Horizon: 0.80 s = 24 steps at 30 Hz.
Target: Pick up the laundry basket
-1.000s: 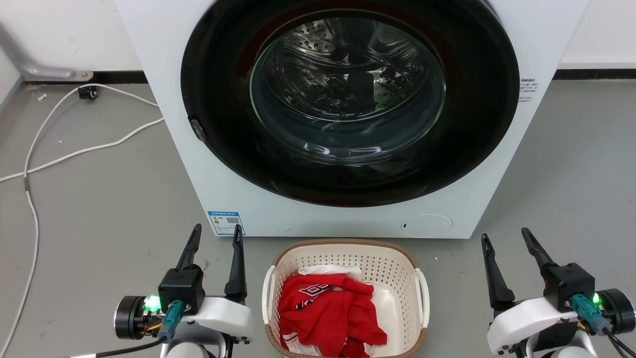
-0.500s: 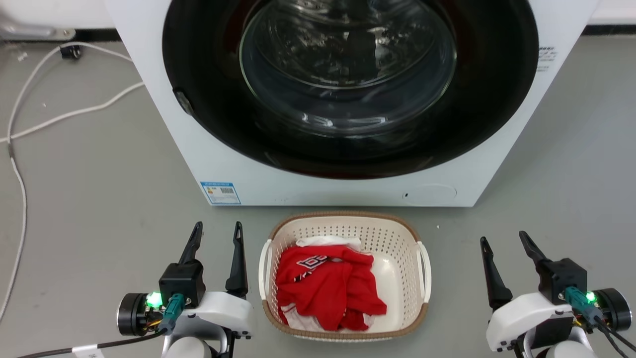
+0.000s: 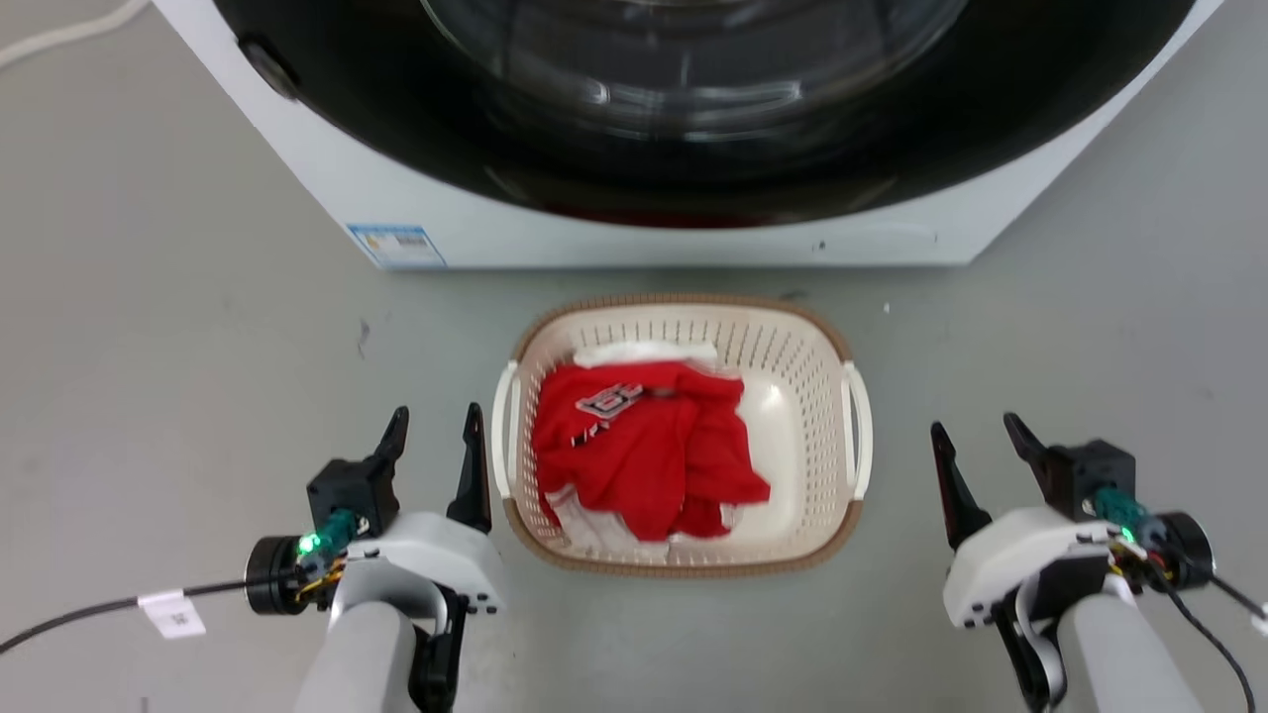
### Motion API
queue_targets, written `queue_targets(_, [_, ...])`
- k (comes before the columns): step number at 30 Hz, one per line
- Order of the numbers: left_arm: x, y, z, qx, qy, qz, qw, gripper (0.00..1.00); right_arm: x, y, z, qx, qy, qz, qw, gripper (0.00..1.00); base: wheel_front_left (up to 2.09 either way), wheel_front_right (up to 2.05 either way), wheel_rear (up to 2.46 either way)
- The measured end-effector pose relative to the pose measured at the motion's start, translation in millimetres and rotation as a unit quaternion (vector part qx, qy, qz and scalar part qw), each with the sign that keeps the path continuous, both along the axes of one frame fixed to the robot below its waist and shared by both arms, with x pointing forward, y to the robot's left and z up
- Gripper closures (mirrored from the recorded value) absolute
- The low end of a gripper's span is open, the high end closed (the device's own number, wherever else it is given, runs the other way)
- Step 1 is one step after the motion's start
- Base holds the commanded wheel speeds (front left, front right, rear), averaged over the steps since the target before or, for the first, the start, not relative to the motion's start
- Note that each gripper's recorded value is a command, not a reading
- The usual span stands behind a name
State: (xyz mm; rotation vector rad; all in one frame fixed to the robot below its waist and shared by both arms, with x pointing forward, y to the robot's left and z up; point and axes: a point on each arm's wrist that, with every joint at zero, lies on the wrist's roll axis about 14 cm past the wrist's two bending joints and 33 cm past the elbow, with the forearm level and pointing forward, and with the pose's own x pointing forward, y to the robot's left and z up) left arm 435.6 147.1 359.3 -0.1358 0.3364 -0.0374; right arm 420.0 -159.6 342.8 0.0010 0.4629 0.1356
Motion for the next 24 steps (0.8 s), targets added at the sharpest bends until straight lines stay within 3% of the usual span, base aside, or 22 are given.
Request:
queue_targets(15, [18.1, 3.8, -127.9, -0.015, 0.180, -0.019, 0.983, 0.00, 19.2, 15.2, -106.4, 0.022, 0.146, 0.011, 0.989, 0.00, 0.00, 0.00, 0.00])
queue_targets(24, [25.1, 6.6, -169.7, -0.017, 0.255, -0.031, 0.966, 0.00, 30.6, 24.6, -137.9, 0.024, 0.193, 0.030, 0.980, 0.00, 0.00, 0.00, 0.00])
